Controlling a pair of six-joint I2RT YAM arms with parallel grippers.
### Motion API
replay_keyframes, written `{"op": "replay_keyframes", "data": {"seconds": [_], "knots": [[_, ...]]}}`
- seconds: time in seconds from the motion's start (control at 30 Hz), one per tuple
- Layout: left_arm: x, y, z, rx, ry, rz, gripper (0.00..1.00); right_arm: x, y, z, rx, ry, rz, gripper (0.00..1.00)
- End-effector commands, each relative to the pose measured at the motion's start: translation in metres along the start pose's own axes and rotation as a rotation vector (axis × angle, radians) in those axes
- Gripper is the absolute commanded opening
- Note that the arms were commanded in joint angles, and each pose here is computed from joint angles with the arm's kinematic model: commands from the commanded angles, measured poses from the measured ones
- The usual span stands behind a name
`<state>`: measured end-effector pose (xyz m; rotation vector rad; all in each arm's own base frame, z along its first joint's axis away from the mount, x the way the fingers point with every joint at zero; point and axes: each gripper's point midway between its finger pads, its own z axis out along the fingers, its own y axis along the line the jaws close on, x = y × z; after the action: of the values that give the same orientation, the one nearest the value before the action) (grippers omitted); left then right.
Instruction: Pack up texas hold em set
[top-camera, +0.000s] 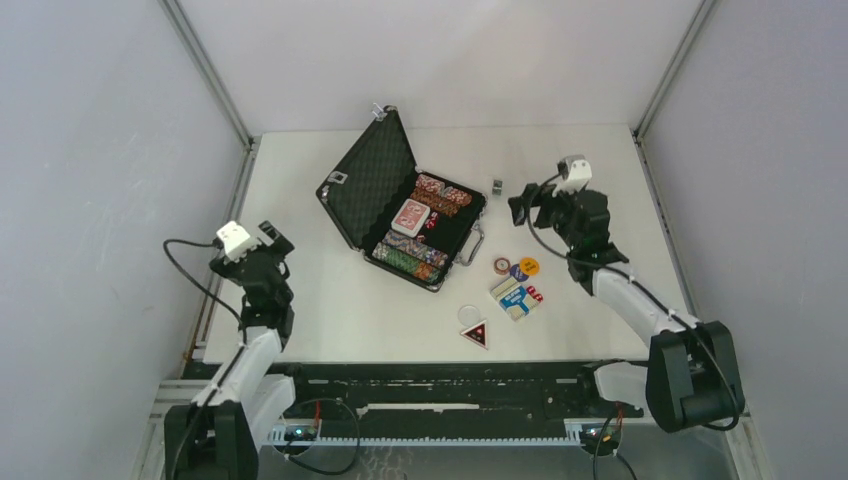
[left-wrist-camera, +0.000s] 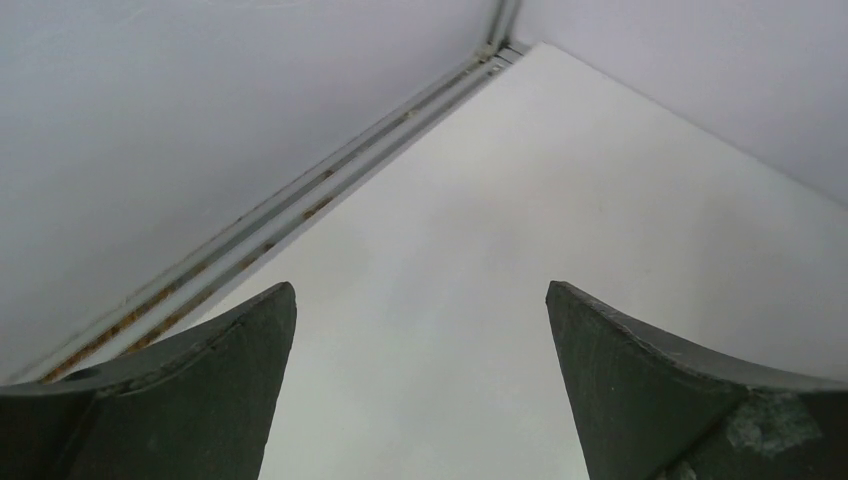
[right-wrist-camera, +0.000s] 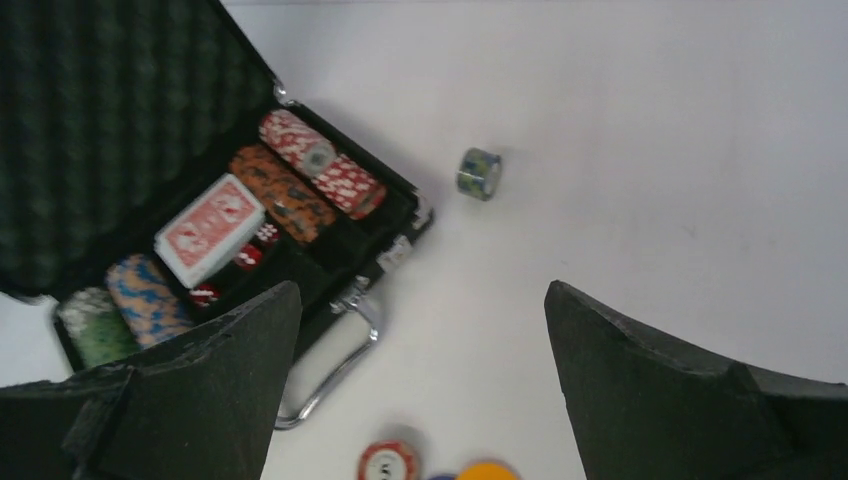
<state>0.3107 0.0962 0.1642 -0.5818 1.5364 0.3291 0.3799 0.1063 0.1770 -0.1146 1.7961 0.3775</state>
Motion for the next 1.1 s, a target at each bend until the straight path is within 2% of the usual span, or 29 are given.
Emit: {"op": "replay_keyframes", "data": {"seconds": [0.0, 0.1, 0.17, 0.2, 0.27, 0.33, 0.43, 0.5, 0.53, 0.67, 0.73, 0.9, 1.07], "knots": [[-0.012, 0.032, -0.015, -0.206, -0.019, -0.242, 1.00, -0.016, 0.023, 0.013, -0.120, 0.095, 0.188, 1.00], [-0.031, 0.030, -0.030, -0.202, -0.018, -0.416, 1.00, -0.021, 0.027, 0.017, -0.310, 0.095, 0.416, 1.00], [-0.041, 0.009, -0.037, -0.077, 0.011, -0.459, 1.00, -0.038, 0.038, 0.021, -0.491, 0.052, 0.493, 1.00], [-0.049, -0.008, -0.041, 0.014, 0.027, -0.474, 1.00, -0.041, 0.040, 0.023, -0.521, 0.050, 0.528, 1.00], [-0.057, -0.030, -0.051, 0.128, 0.048, -0.521, 1.00, -0.035, 0.027, 0.039, -0.403, 0.087, 0.612, 1.00], [-0.059, -0.038, -0.059, 0.165, 0.056, -0.548, 1.00, -0.024, 0.017, 0.054, -0.245, 0.130, 0.544, 1.00], [-0.054, -0.044, -0.070, 0.182, 0.057, -0.514, 1.00, -0.016, 0.005, 0.073, 0.017, 0.180, 0.283, 1.00], [-0.044, -0.051, -0.075, 0.194, 0.081, -0.452, 1.00, -0.019, 0.007, 0.083, 0.087, 0.193, 0.159, 0.99], [-0.037, -0.057, -0.078, 0.209, 0.103, -0.403, 1.00, -0.026, 0.006, 0.090, 0.120, 0.182, 0.127, 0.94], [-0.006, -0.086, -0.089, 0.281, 0.213, -0.253, 1.00, -0.031, -0.013, 0.109, 0.230, 0.181, 0.127, 0.81], [0.001, -0.098, -0.095, 0.303, 0.233, -0.185, 1.00, -0.027, -0.020, 0.120, 0.246, 0.203, 0.140, 0.77], [-0.002, -0.123, -0.109, 0.350, 0.219, -0.061, 1.00, -0.014, -0.036, 0.142, 0.298, 0.243, 0.131, 0.76], [-0.005, -0.133, -0.110, 0.365, 0.214, -0.026, 1.00, -0.007, -0.037, 0.164, 0.360, 0.301, 0.065, 0.76]]}}
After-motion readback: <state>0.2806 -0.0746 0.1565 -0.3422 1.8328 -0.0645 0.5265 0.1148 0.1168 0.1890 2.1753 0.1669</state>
